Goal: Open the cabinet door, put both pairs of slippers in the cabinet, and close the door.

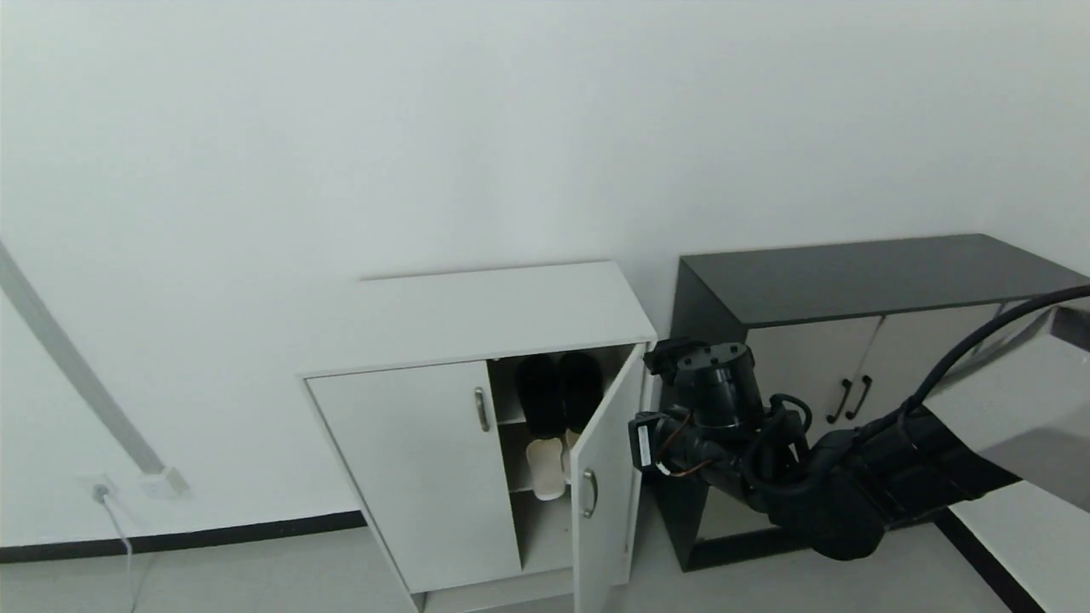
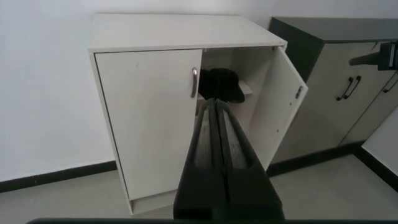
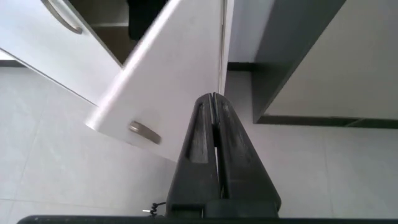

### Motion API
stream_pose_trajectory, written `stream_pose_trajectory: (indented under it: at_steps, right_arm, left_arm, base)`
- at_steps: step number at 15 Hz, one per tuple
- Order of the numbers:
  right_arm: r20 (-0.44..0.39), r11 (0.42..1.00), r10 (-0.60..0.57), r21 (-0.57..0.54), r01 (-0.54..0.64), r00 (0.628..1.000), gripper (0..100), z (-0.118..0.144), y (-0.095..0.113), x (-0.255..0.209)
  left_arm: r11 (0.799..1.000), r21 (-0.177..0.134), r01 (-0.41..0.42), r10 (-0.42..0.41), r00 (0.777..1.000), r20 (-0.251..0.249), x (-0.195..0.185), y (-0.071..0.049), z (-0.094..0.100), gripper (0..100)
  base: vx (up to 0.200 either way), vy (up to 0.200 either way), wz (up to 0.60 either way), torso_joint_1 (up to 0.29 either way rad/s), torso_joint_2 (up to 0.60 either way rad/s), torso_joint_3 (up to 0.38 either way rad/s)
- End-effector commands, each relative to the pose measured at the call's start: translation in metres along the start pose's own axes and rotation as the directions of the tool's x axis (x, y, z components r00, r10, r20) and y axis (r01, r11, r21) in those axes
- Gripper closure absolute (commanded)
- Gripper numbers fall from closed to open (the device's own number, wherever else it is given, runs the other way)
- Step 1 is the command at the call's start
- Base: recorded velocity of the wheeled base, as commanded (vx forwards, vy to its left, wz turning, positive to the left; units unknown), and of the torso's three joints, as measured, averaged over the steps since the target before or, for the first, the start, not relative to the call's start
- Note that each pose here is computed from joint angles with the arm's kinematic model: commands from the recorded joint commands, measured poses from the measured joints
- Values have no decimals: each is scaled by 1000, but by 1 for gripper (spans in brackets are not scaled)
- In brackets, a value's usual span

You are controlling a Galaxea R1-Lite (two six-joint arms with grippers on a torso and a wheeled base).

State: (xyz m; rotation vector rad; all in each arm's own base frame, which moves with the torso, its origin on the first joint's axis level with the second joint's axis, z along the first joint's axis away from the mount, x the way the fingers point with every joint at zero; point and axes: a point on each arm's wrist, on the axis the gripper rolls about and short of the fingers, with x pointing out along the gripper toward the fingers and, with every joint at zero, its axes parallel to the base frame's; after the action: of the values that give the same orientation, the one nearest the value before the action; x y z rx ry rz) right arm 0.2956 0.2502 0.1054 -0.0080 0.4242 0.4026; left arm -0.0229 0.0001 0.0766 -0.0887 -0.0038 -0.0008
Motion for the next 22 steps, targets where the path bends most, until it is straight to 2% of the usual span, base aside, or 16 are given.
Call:
stream_pose_trajectory:
  at_steps: [1, 5, 7, 10, 16, 19, 22]
  right_arm:
    - [-9, 1000, -1, -3, 1, 1000, 100, -3, 0, 1]
    - [-13, 1000, 25, 0, -25, 1000, 100, -6, -1, -1]
    - [24, 999, 55, 0, -55, 998, 100, -9, -1, -3]
    - [36, 988, 143, -58, -140, 989, 100, -28, -8, -16]
    - [-16, 985, 148, -90, -149, 989, 100, -68, -22, -36]
    - [-36, 983, 153, -97, -156, 987, 100, -78, -26, -41]
    - [-34, 982, 159, -94, -161, 987, 100, -78, -22, -27]
  left_arm:
    - [1000, 0, -1, 1, 1000, 1, 0, 0, 0, 100]
    - [1000, 0, -1, 1, 1000, 1, 0, 0, 0, 100]
    - [1000, 1, -1, 1, 1000, 1, 0, 0, 0, 100]
    - [1000, 0, -1, 1, 1000, 1, 0, 0, 0, 100]
    - [1000, 1, -1, 1, 1000, -1, 0, 0, 0, 100]
    - [1000, 3, 1, -1, 1000, 1, 0, 0, 0, 100]
    - [1000, 3, 1, -1, 1000, 1, 0, 0, 0, 100]
  base:
    - [0, 0, 0, 0, 0, 0]
    - [0, 0, 0, 0, 0, 0]
    - [0, 0, 0, 0, 0, 0]
    - [0, 0, 0, 0, 0, 0]
    - [200, 0, 0, 0, -2, 2]
    - [0, 0, 0, 0, 0, 0]
    - [0, 0, 0, 0, 0, 0]
